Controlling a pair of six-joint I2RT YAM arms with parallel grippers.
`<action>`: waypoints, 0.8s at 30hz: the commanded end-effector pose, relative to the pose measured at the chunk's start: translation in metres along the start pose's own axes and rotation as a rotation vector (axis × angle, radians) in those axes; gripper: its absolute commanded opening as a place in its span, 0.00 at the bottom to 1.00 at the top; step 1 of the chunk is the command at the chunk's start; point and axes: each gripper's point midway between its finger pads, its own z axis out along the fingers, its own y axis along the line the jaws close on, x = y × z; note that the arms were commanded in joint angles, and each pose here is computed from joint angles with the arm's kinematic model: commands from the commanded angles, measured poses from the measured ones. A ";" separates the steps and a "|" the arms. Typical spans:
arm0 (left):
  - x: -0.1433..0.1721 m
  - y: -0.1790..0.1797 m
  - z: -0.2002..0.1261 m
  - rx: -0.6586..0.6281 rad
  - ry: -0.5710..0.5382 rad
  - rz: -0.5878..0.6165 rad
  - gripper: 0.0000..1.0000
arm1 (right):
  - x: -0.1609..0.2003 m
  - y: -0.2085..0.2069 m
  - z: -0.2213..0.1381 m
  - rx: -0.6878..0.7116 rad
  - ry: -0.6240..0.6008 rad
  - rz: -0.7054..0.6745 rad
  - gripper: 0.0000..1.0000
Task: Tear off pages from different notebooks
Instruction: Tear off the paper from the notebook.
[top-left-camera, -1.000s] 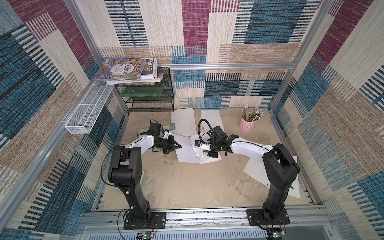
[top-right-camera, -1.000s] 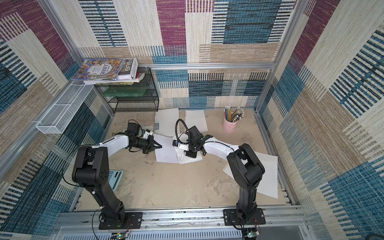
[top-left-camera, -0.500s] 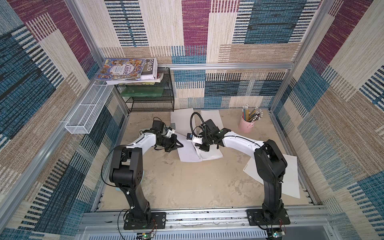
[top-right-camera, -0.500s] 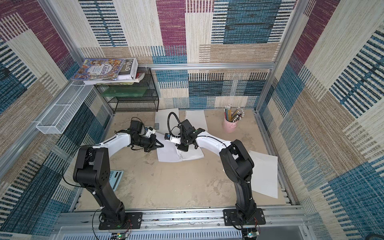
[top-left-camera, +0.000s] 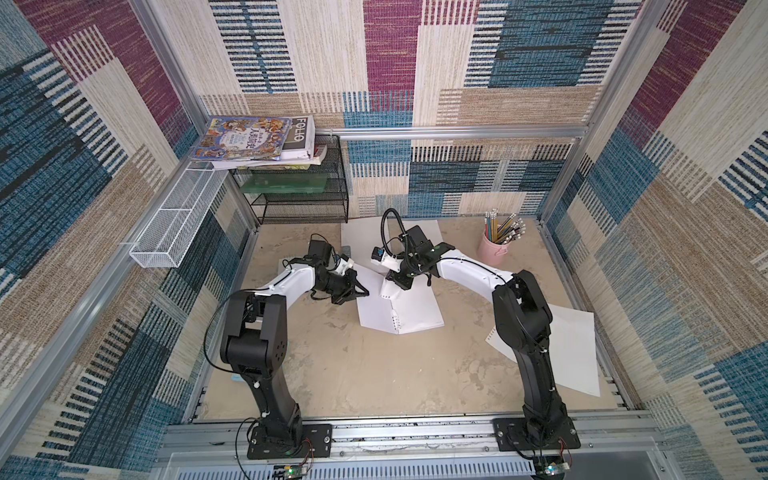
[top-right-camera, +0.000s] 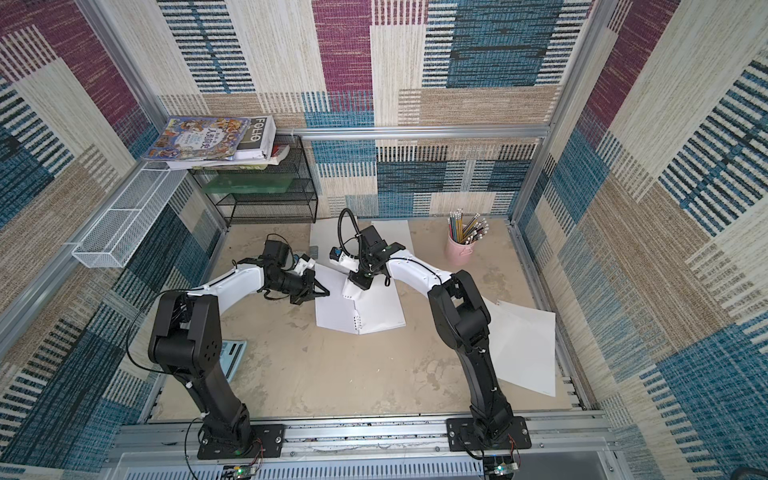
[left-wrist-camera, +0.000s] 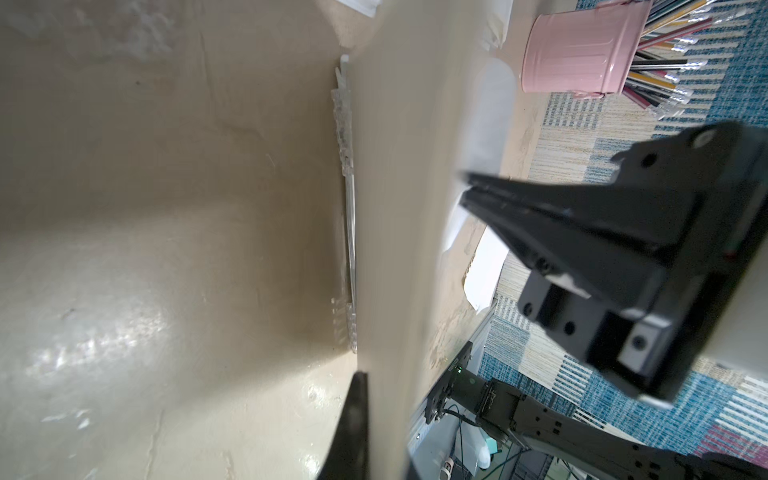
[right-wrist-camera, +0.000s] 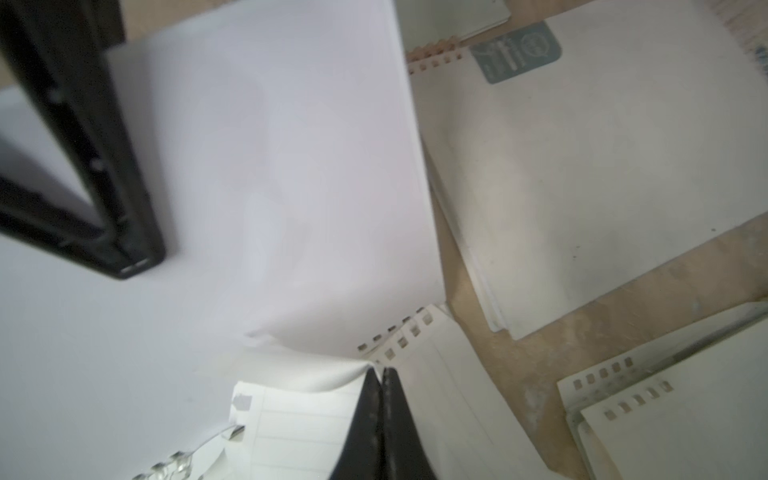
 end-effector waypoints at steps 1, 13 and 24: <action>0.007 -0.001 0.001 0.010 0.031 -0.006 0.00 | -0.016 -0.025 -0.004 0.047 -0.052 0.086 0.00; 0.010 0.002 0.000 -0.004 0.038 -0.011 0.00 | -0.053 -0.135 -0.061 0.345 -0.113 0.206 0.00; 0.010 0.001 -0.003 -0.013 0.039 -0.016 0.00 | -0.053 -0.180 -0.117 0.557 -0.091 0.239 0.00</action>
